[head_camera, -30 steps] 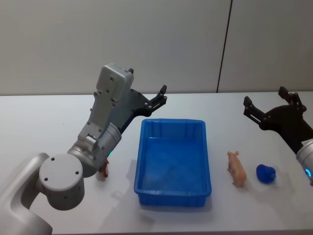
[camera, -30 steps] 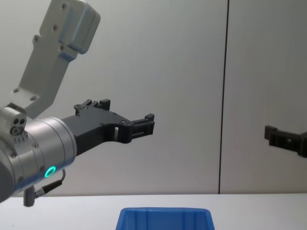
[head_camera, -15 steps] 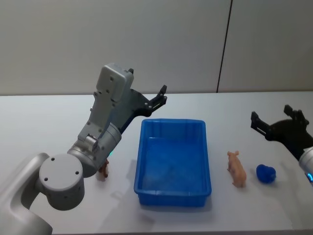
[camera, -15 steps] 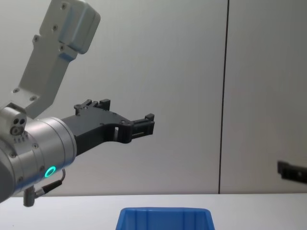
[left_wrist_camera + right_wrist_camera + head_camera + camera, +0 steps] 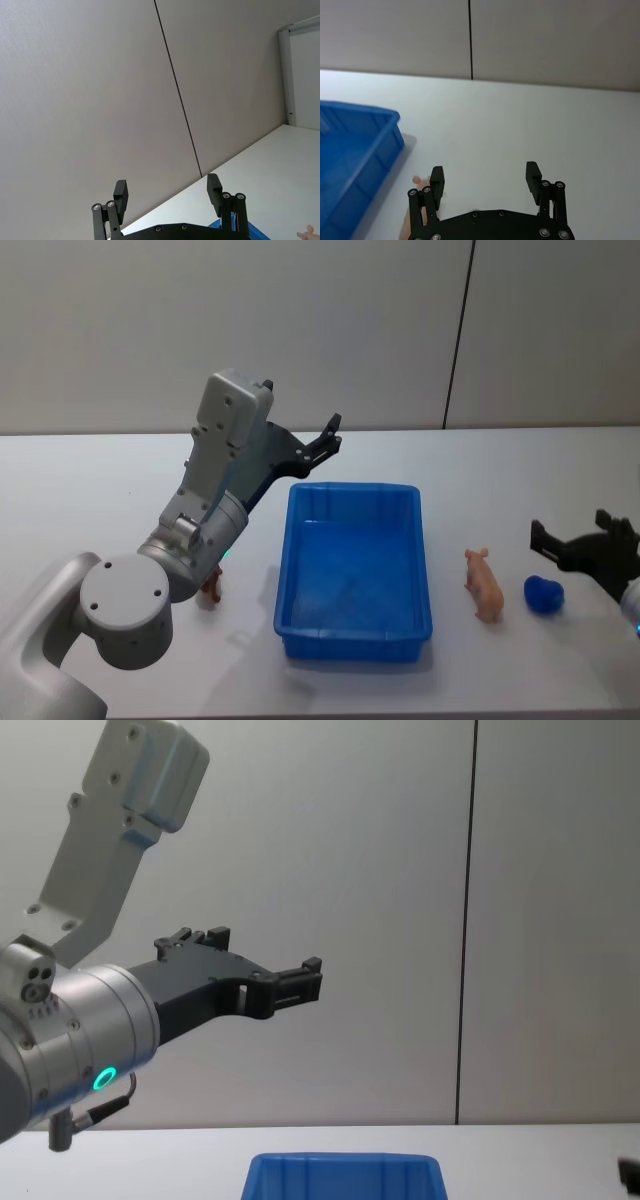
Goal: Pick up the two dolls from the table and place them into the box.
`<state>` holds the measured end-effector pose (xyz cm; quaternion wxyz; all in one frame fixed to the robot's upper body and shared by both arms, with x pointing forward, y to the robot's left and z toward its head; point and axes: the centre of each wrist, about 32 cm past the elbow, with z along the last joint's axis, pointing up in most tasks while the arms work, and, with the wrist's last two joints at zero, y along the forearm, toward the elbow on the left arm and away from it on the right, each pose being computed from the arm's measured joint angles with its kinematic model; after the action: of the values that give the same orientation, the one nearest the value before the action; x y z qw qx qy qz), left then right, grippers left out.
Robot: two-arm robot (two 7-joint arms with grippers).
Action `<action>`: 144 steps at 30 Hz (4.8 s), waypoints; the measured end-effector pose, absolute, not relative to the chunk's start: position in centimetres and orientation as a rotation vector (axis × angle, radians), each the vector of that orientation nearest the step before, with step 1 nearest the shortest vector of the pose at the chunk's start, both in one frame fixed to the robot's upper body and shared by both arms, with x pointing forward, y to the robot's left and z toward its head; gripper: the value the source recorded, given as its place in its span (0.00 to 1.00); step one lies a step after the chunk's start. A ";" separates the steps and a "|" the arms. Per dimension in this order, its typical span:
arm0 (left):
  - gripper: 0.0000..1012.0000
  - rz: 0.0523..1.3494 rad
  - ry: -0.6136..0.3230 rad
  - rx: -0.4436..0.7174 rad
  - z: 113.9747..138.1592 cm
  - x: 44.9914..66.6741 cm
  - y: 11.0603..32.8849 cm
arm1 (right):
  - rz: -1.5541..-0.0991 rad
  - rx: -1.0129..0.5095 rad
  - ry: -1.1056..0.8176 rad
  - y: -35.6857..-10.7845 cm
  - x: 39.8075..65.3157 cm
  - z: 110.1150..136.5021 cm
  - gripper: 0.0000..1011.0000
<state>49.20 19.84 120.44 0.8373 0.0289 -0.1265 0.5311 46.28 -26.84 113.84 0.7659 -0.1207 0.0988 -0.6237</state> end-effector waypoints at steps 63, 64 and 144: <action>0.99 1.124 -0.268 0.061 120.4 49.2 19.8 | -1.209 -0.399 0.255 -28.3 47.8 105.5 0.55; 0.99 1.124 -0.268 0.061 120.4 49.2 19.8 | -1.209 -0.396 0.248 -28.2 47.7 105.5 0.55; 0.99 1.124 -0.268 0.061 120.4 49.2 19.8 | -1.016 -0.191 0.047 -17.1 51.1 110.5 0.99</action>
<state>49.20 19.84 120.44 0.8374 0.0289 -0.1265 0.5310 51.08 -17.12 110.48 0.8692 -0.0915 0.0224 -0.4854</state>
